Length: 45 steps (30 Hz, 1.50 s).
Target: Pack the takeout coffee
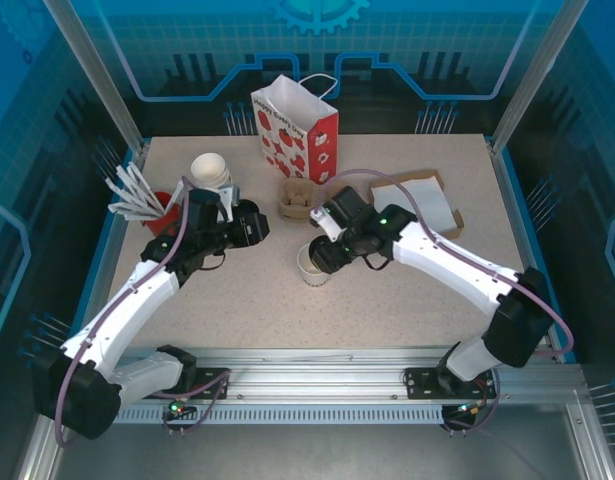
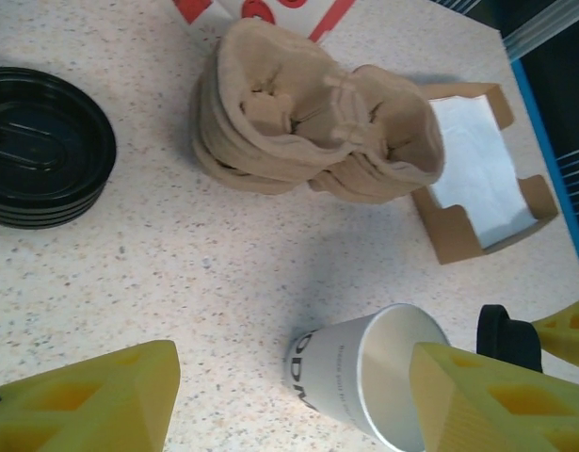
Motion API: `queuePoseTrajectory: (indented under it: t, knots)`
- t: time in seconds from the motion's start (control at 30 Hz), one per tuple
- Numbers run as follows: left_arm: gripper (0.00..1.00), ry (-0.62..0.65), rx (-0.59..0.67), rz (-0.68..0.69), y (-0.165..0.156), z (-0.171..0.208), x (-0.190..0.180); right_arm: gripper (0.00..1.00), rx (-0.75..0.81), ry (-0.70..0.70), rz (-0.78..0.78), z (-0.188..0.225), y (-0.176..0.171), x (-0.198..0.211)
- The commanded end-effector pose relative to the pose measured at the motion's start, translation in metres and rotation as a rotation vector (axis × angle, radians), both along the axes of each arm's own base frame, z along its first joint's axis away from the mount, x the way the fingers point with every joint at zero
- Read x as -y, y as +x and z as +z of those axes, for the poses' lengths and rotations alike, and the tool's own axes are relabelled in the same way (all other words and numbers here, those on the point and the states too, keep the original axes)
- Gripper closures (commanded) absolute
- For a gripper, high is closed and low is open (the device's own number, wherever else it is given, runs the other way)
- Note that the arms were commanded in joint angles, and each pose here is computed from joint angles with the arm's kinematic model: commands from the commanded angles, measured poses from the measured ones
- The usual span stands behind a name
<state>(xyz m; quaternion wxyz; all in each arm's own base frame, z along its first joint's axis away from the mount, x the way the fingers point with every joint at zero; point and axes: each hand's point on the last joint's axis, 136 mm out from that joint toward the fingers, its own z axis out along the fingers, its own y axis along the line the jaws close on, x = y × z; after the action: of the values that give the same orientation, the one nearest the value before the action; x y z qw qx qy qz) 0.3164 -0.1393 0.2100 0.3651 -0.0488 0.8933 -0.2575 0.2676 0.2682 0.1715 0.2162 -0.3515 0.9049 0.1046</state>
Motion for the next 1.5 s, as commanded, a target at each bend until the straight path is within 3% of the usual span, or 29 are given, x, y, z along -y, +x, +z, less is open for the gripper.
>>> queuePoseTrajectory:
  t: [0.0,1.07,1.47]
  knots:
    - [0.32,0.071,-0.013,0.020,-0.004,-0.015,-0.013,0.38,-0.042,-0.100,0.057,-0.005,-0.007,0.002]
    - [0.29,0.067,0.019,0.010,-0.013,-0.011,-0.016,0.38,-0.111,-0.278,0.156,-0.032,0.004,-0.028]
    - [0.28,0.054,0.020,-0.001,-0.014,-0.008,-0.013,0.29,-0.077,-0.271,0.153,-0.019,0.008,-0.028]
